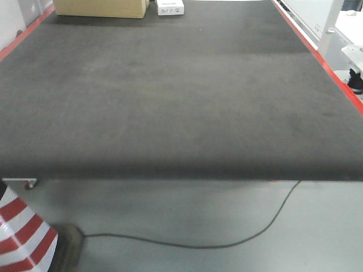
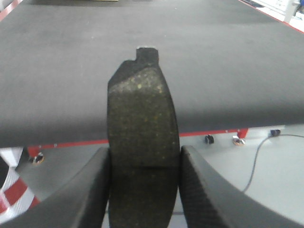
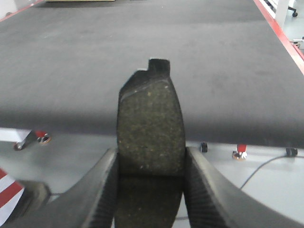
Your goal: Move and align brake pads A on conveyor
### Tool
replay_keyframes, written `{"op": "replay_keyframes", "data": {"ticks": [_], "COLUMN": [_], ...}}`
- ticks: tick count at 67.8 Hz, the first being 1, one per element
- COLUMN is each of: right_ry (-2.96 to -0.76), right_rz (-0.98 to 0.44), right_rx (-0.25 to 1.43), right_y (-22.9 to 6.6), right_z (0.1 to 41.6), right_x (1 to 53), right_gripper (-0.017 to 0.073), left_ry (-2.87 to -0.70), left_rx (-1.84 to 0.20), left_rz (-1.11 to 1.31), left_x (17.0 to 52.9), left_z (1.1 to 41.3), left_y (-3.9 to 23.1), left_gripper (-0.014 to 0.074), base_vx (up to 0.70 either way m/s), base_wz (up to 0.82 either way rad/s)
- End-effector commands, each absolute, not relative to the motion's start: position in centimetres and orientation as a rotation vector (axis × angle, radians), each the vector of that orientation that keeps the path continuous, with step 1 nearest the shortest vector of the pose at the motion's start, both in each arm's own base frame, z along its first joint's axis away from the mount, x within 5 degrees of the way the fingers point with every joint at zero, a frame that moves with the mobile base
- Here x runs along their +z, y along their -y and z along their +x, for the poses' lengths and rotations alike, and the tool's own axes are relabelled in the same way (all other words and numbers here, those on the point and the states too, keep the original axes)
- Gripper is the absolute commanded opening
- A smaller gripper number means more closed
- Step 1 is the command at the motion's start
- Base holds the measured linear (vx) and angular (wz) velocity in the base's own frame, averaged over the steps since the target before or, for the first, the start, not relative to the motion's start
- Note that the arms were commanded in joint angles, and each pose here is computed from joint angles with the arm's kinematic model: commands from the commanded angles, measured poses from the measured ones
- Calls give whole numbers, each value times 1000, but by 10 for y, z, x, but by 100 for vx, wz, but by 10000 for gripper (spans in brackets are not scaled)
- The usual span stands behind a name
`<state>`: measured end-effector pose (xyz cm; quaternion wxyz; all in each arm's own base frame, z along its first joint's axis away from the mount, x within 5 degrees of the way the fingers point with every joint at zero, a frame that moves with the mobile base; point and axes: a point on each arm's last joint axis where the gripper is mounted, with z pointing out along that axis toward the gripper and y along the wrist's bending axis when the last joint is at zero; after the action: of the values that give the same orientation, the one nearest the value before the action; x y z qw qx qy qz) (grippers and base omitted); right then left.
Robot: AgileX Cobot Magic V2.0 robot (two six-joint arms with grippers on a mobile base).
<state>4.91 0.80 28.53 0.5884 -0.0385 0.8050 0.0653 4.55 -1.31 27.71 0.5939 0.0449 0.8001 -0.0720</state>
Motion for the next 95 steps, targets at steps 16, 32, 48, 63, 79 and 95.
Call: {"op": "replay_keyframes", "data": {"ticks": [16,32,48,63,79,95], "right_ry": [-1754,-1754,-1754,-1754,-1754,-1754], "right_rz": [-88,-88,-88,-88,-88,-88], "right_rx": [146,146,146,146,146,146], "right_y": [-8,-8,-8,-8,-8,-8], "right_z": [51,51,51,51,51,51], "right_x": [304,304,304,304,304,304], "right_gripper": [-7,-7,-7,-7,-7,-7], "left_ry": [-1748,-1748,-1748,-1748,-1748,-1748], "left_rx": [-175,-175,-175,-175,-175,-175], "left_rz": [83,83,83,83,83,83], "left_x": [294,294,294,294,294,294], "left_z": [47,47,47,47,47,47], "left_y": [13,13,13,13,13,13], "left_gripper": [-6,-6,-6,-6,-6,-6], "base_vx": [39,36,34,31,26,14], "base_wz": [0,0,-1,-2,-1,1]}}
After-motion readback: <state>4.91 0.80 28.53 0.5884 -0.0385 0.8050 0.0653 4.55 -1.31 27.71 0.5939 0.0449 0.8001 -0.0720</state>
